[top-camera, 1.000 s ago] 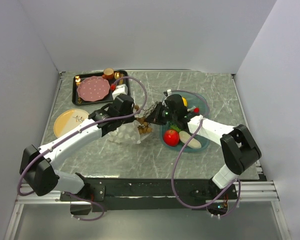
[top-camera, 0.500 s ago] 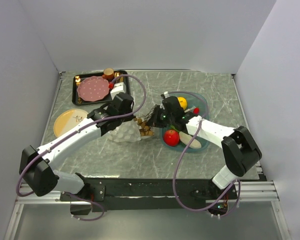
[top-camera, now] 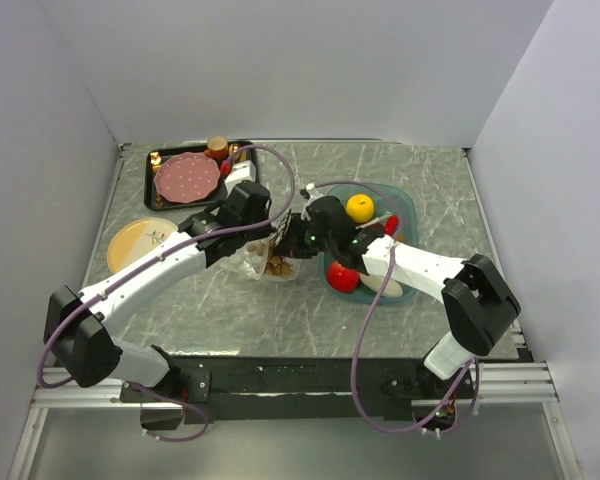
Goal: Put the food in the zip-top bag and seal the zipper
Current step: Place the fake fruit in the zipper food storage bag.
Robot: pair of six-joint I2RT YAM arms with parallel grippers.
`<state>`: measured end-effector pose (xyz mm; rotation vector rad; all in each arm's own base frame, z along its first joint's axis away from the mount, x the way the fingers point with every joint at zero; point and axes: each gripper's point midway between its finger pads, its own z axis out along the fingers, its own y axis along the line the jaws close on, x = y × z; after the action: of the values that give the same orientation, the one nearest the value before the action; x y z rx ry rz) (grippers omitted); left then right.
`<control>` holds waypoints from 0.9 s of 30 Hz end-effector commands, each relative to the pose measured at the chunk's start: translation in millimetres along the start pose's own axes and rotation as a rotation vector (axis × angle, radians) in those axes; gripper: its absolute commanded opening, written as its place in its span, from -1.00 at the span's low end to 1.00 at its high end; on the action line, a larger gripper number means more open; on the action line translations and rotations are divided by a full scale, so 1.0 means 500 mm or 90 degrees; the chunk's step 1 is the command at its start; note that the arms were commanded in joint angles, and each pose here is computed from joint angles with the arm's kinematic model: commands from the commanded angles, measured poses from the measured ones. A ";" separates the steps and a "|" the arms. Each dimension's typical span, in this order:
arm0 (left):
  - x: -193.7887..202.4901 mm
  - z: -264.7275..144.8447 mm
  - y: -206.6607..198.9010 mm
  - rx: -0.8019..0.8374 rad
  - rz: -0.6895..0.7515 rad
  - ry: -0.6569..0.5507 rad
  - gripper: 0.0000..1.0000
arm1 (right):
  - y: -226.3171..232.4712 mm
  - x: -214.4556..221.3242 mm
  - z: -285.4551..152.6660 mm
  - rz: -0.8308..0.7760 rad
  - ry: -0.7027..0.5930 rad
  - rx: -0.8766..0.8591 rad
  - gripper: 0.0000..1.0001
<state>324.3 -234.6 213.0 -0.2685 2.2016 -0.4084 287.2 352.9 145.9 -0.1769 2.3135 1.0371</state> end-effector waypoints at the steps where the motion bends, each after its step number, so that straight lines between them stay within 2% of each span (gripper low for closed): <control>1: -0.020 -0.014 -0.040 0.036 -0.030 -0.007 -0.99 | 0.046 -0.093 -0.010 0.014 -0.131 -0.025 -0.95; 3: -0.010 -0.013 -0.035 0.033 -0.033 0.001 -0.99 | 0.059 -0.136 -0.017 0.014 -0.182 -0.026 -0.94; 7: 0.001 -0.018 -0.043 0.054 -0.037 0.011 -0.99 | 0.062 -0.172 0.002 0.014 -0.199 -0.004 -0.92; 10: 0.004 -0.019 -0.036 0.040 -0.035 0.017 -0.99 | 0.053 -0.206 -0.017 0.043 -0.255 -0.003 -0.89; 14: 0.006 -0.020 -0.021 0.020 -0.032 0.014 -0.99 | 0.035 -0.245 -0.034 0.068 -0.267 0.047 -0.92; 19: 0.005 -0.015 -0.021 0.018 -0.034 0.010 -0.99 | 0.063 -0.250 -0.073 0.118 -0.292 -0.062 -0.95; 22: 0.004 -0.012 -0.030 0.024 -0.036 0.015 -0.99 | 0.087 -0.241 -0.075 0.136 -0.268 -0.131 -0.97; 23: 0.009 -0.012 -0.034 0.032 -0.037 0.021 -0.99 | 0.093 -0.215 -0.070 0.159 -0.237 -0.166 -0.97; 25: 0.004 -0.010 -0.048 0.050 -0.044 0.017 -0.99 | 0.087 -0.206 -0.072 0.194 -0.243 -0.202 -0.97; 27: 0.007 -0.008 -0.058 0.058 -0.047 0.024 -0.99 | 0.097 -0.187 -0.065 0.238 -0.203 -0.235 -0.97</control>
<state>321.2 -248.6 216.7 -0.3046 2.2015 -0.4963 342.7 340.6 193.1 0.2380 2.0530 1.2316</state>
